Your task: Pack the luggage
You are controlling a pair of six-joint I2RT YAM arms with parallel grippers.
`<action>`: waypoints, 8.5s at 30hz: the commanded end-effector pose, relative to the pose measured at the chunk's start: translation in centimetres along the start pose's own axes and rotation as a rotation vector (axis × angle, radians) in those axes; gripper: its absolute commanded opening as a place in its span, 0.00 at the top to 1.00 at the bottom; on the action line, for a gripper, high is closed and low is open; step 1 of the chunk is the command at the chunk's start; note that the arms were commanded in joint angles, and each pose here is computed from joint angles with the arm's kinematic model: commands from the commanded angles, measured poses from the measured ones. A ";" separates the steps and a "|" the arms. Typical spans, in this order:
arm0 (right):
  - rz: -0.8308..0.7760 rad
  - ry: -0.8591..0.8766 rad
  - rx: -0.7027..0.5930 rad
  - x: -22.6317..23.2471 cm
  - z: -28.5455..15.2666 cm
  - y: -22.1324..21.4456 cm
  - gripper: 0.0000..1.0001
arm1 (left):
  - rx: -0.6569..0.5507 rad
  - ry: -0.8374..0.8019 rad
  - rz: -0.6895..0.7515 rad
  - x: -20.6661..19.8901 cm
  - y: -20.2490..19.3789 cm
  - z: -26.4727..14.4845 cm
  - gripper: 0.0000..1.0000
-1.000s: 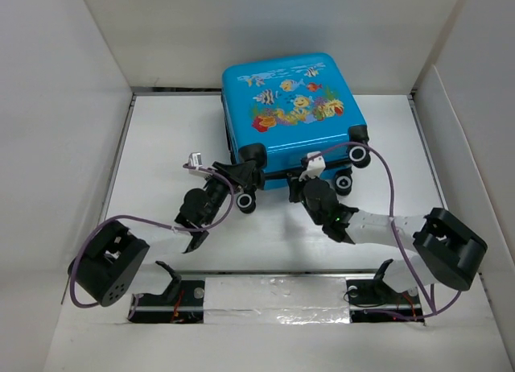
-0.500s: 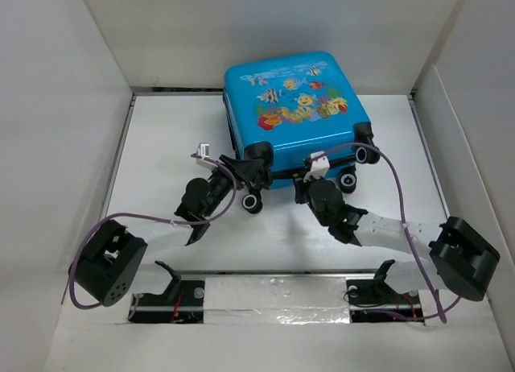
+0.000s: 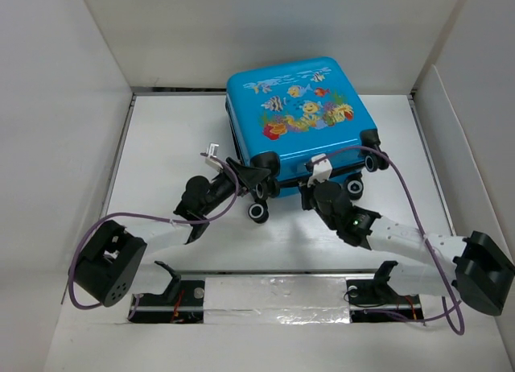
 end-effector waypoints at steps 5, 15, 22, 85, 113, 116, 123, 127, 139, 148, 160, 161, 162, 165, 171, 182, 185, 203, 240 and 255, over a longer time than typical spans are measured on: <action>0.112 0.581 -0.298 9.0 -1.5 7.4 1.00 | 0.016 -0.389 0.105 -11.0 0.4 1.2 1.00; 0.084 0.474 -0.312 6.0 -4.4 9.9 1.00 | -0.048 -0.261 0.139 -8.6 1.1 -0.2 1.00; 0.128 0.331 -0.246 2.0 -5.3 5.7 1.00 | -0.065 -0.200 0.165 -7.5 1.3 -0.2 1.00; 0.173 0.170 -0.195 -4.8 3.5 -0.5 0.60 | -0.063 0.142 0.377 0.7 0.5 -1.2 0.25; 0.192 0.159 -0.248 -6.7 3.4 -1.0 0.68 | -0.128 0.198 0.491 -1.5 -3.0 -1.2 0.03; 0.192 0.164 -0.250 -6.7 3.5 -1.0 0.76 | -0.107 0.175 0.481 -1.4 -3.1 -0.6 0.03; 0.195 0.163 -0.243 -6.7 3.6 -1.2 0.96 | -0.076 0.159 0.494 -1.8 -3.3 0.7 0.03; 0.210 0.172 -0.256 -6.5 3.5 -1.3 1.00 | -0.077 0.153 0.483 -1.7 -3.4 1.2 0.09; 0.169 0.212 -0.236 -0.3 0.2 -0.3 1.00 | -0.033 0.025 0.436 -4.1 -4.0 4.0 0.53; 0.091 0.075 -0.088 -1.1 -3.6 0.0 1.00 | -0.054 0.024 0.431 -4.8 -3.8 4.3 0.53; 0.122 0.424 -0.165 4.0 -3.7 1.1 1.00 | 0.035 -0.031 0.387 -5.0 -4.8 5.5 0.53; 0.144 0.428 -0.207 4.8 -3.6 1.6 1.00 | 0.037 -0.046 0.386 -5.3 -4.8 5.6 0.53; 0.163 0.435 -0.211 5.3 -3.7 1.6 1.00 | 0.037 -0.048 0.384 -5.4 -4.8 5.7 0.53; 0.165 0.289 -0.169 4.4 -3.2 1.1 1.00 | 0.033 -0.056 0.386 -5.9 -4.7 5.5 0.53; 0.176 0.140 -0.147 -0.6 -3.0 -0.6 1.00 | 0.036 -0.007 0.368 -4.2 -4.9 4.2 0.51; 0.125 0.195 -0.119 -3.0 -0.5 -0.9 0.51 | 0.035 0.043 0.370 -2.8 -4.9 3.6 0.36; 0.138 0.177 -0.103 -3.4 -0.3 -1.2 0.50 | 0.042 0.043 0.376 -2.8 -4.9 3.5 0.31; 0.195 0.029 -0.041 -6.7 -0.3 -1.8 0.52 | 0.034 0.110 0.400 -1.3 -4.7 2.7 0.29; 0.231 0.143 -0.150 -7.8 -1.1 -3.7 0.48 | 0.141 0.143 0.391 0.3 -6.2 2.1 0.26; 0.236 0.079 -0.145 -8.8 -0.1 -3.7 0.85 | 0.161 0.077 0.355 -0.2 -7.1 3.5 0.52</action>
Point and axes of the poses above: each gripper's point midway between its finger pads, its own z axis out along the fingers, its own x axis along the line the jaws close on, y = z × x, the point moved 9 cm from there along -z, back along the fingers, and after that the axes turned 15 degrees about -z, right-handed, at the moved point
